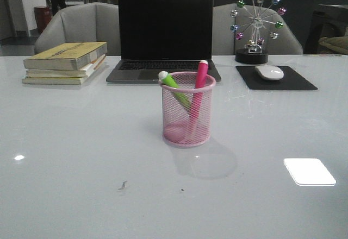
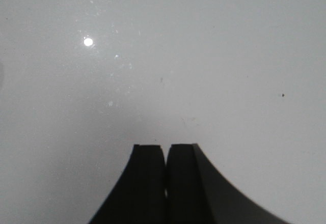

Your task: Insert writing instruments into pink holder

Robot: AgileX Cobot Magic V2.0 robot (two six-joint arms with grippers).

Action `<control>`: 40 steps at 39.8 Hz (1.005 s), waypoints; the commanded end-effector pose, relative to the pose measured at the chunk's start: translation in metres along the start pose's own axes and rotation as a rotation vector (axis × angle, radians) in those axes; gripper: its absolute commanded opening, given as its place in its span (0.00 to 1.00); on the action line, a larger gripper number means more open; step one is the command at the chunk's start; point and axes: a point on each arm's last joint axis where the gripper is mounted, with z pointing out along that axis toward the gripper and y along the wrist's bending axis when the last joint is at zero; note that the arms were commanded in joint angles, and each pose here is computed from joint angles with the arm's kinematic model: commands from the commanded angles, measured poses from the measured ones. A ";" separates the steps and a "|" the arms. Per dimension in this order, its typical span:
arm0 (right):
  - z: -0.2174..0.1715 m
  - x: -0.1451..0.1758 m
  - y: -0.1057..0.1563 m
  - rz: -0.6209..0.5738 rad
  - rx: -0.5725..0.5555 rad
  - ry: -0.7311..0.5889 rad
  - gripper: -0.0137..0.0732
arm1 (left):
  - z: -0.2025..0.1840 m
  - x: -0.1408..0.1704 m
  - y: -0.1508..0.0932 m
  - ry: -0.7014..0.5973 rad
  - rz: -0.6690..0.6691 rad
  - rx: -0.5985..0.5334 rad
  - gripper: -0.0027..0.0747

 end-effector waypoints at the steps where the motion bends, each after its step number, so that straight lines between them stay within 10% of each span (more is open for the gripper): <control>1: -0.008 -0.013 -0.001 0.002 0.003 -0.102 0.20 | -0.004 -0.017 0.001 -0.111 -0.013 -0.022 0.62; 28: -0.008 -0.014 0.001 0.017 -0.010 -0.107 0.19 | -0.004 -0.017 0.001 -0.111 -0.013 -0.022 0.62; 40: -0.039 -0.014 0.013 -0.051 -0.061 -0.310 0.19 | -0.004 -0.017 0.001 -0.107 -0.013 -0.023 0.62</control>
